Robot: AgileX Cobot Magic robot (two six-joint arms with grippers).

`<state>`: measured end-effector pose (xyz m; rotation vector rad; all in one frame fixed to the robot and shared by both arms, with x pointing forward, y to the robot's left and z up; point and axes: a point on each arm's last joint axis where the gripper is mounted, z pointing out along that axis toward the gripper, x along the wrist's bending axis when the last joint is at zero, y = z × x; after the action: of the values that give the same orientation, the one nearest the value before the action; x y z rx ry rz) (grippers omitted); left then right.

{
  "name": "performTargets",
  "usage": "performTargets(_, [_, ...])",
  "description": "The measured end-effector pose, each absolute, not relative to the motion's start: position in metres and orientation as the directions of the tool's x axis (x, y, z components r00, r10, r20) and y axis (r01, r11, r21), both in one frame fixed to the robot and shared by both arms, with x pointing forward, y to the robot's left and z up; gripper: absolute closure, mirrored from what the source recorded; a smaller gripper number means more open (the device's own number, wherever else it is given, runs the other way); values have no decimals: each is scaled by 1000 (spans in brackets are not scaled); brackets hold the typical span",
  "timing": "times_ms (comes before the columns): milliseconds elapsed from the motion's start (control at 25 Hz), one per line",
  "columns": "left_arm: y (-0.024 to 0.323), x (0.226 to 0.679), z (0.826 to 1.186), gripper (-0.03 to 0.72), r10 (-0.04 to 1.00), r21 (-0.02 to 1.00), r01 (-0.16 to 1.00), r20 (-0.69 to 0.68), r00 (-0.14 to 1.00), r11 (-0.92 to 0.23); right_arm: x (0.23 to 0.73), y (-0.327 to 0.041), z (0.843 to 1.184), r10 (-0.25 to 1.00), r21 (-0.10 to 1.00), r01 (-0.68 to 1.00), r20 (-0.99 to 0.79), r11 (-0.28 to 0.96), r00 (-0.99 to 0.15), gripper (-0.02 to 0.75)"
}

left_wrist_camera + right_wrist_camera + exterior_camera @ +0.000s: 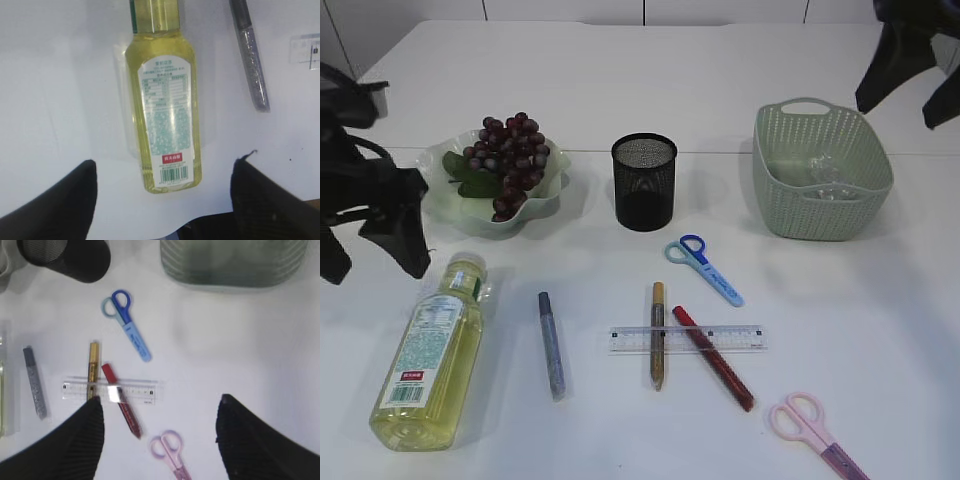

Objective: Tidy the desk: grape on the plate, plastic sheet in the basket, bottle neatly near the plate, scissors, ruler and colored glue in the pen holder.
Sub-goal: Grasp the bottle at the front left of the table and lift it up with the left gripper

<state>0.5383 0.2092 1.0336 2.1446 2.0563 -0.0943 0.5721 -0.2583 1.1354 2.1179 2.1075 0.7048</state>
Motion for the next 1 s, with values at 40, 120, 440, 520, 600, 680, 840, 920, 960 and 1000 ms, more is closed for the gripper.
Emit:
performTargets(40, [208, 542, 1028, 83, 985, 72, 997, -167, 42, -31, 565, -258, 1135, 961, 359, 932, 273, -54, -50, 194])
performTargets(120, [205, 549, 1015, 83, 985, 45, 999, -170, 31, -23, 551, -257, 1139, 958, 364, 930, 282, -54, -55, 194])
performTargets(440, [185, 575, 978, 82, 987, -22, 998, -151, 53, -57, 528, -258, 1155, 954, 412, 910, 288, -42, -86, 194])
performTargets(520, [182, 581, 969, 81, 988, -40, 997, -141, 58, -65, 527, -257, 1156, 952, 414, 909, 293, -44, -87, 194])
performTargets(600, [181, 585, 959, 80, 991, -71, 996, -124, 53, -62, 527, -257, 1156, 951, 413, 909, 296, -45, -87, 194])
performTargets(680, [181, 587, 951, 78, 993, -99, 993, -111, 49, -60, 527, -257, 1157, 951, 415, 909, 296, -45, -88, 194])
performTargets(840, [181, 590, 938, 78, 995, -131, 990, -97, 38, -51, 527, -257, 1157, 951, 415, 909, 297, -46, -88, 194])
performTargets(920, [181, 590, 932, 78, 996, -146, 988, -86, 33, -45, 526, -257, 1157, 951, 419, 907, 294, -39, -95, 194])
performTargets(960, [181, 591, 928, 78, 996, -156, 987, -81, 31, -43, 526, -257, 1157, 951, 420, 907, 293, -37, -97, 194])
performTargets(1000, [181, 591, 924, 78, 997, -165, 985, -78, 28, -41, 526, -257, 1157, 951, 420, 907, 293, -37, -97, 194])
